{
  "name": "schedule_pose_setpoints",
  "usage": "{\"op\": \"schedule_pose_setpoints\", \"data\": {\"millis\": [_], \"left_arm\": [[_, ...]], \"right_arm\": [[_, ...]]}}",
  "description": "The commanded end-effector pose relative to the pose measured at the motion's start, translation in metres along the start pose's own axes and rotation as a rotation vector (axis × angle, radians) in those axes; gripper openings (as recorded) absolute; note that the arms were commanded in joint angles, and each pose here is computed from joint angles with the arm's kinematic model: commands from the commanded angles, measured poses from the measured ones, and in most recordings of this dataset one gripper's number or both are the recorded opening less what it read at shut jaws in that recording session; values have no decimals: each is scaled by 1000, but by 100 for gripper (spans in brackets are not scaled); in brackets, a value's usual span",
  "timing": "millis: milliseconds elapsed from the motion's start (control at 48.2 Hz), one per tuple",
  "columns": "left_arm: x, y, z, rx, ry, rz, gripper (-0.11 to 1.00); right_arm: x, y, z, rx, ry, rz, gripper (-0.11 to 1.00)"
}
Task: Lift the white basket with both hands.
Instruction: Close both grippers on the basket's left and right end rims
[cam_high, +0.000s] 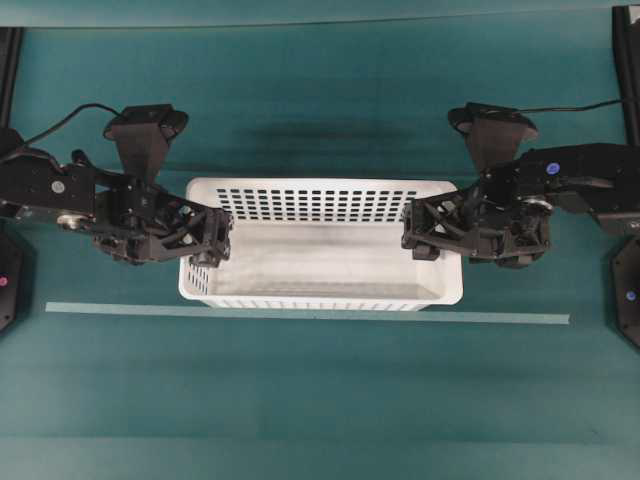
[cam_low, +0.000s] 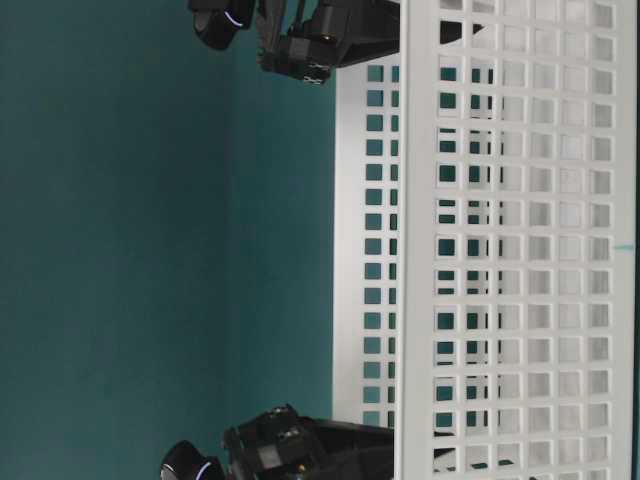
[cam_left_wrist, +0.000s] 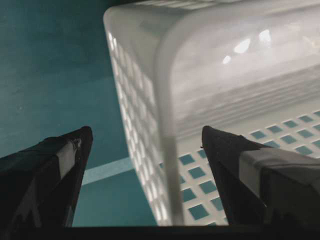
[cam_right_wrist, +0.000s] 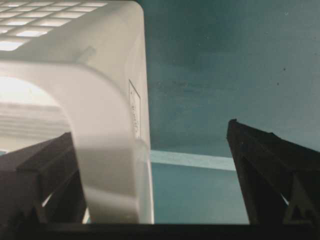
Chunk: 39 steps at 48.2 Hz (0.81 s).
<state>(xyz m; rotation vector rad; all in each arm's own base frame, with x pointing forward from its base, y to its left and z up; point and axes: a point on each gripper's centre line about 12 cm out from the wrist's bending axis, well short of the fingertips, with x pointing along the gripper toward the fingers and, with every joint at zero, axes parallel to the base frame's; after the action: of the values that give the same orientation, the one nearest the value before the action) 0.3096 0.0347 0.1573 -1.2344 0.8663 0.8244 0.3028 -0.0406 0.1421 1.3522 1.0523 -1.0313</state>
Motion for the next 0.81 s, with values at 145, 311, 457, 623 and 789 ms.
{"op": "schedule_pose_setpoints", "data": {"millis": [145, 311, 457, 623, 789], "left_arm": [[9, 6, -2, 7, 6, 28, 89], [10, 1, -2, 7, 0, -5, 68], [10, 2, -2, 9, -1, -6, 29], [11, 3, -2, 7, 0, -3, 15], [10, 2, -2, 9, -1, -6, 15]], "right_arm": [[14, -1, 0, 2, 3, -39, 93], [13, 4, 0, 9, 1, -10, 76], [14, 9, 0, 15, -1, 25, 39], [14, 10, 0, 21, 3, 28, 20], [14, 10, 0, 25, 4, 29, 20]]}}
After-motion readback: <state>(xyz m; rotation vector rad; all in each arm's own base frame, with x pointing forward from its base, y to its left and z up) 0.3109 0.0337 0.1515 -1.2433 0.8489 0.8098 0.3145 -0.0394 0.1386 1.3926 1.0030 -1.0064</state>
